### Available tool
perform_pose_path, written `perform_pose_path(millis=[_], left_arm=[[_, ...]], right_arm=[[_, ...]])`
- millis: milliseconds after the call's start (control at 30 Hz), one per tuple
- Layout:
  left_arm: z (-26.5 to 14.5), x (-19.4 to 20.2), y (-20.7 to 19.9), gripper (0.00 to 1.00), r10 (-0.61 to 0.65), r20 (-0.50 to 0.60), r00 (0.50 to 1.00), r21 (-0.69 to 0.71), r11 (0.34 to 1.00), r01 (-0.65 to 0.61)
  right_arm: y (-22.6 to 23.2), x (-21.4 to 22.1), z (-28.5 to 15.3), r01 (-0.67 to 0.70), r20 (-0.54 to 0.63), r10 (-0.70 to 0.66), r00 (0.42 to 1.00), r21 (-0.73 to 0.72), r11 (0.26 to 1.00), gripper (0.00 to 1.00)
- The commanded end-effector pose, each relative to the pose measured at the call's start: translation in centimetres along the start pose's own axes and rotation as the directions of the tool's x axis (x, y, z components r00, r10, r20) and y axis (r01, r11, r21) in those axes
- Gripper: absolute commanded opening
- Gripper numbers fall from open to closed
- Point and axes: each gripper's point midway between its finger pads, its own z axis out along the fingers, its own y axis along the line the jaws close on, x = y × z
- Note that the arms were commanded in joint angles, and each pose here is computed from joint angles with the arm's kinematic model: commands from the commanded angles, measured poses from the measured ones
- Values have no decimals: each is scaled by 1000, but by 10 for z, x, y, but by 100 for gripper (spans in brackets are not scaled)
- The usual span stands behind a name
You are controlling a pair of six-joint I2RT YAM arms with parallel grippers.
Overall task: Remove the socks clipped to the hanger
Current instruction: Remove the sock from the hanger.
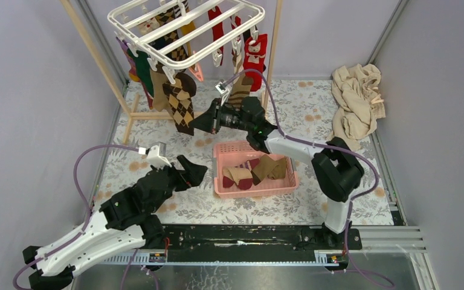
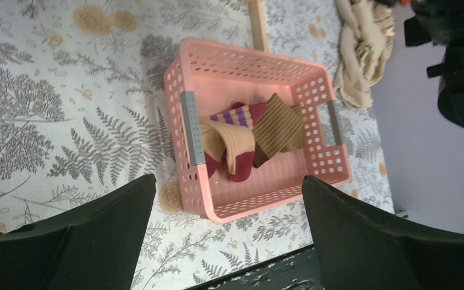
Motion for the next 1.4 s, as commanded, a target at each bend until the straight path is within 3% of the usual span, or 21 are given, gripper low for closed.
perform_pose_path(millis=[0,333,600,967,1133,1367], left_arm=[[-15,-38,-24,98,-21,131,991,116,993,6],[-27,-81,-61,98,15,287,958,238,968,-86],[-49,-109,-70,98,-33,391,920,309,946,-97],[-44,-105,-86,98,-40,392,919,367,923,-117],[-22,-83,-123,98,73,302,951,426,882,-203],[-14,-84,-147,98,84,306,948,487,842,-232]], right_arm=[[70,-44,-31,19,79,-5,997,-176,984,3],[113,-44,-70,-117,18,131,991,-350,929,3],[121,-28,-85,-180,-35,180,983,-389,903,3],[137,-25,-97,-249,-79,242,967,-494,833,3],[131,-21,-95,-236,-90,219,971,-432,870,3],[125,-18,-98,-201,-103,176,979,-343,918,2]])
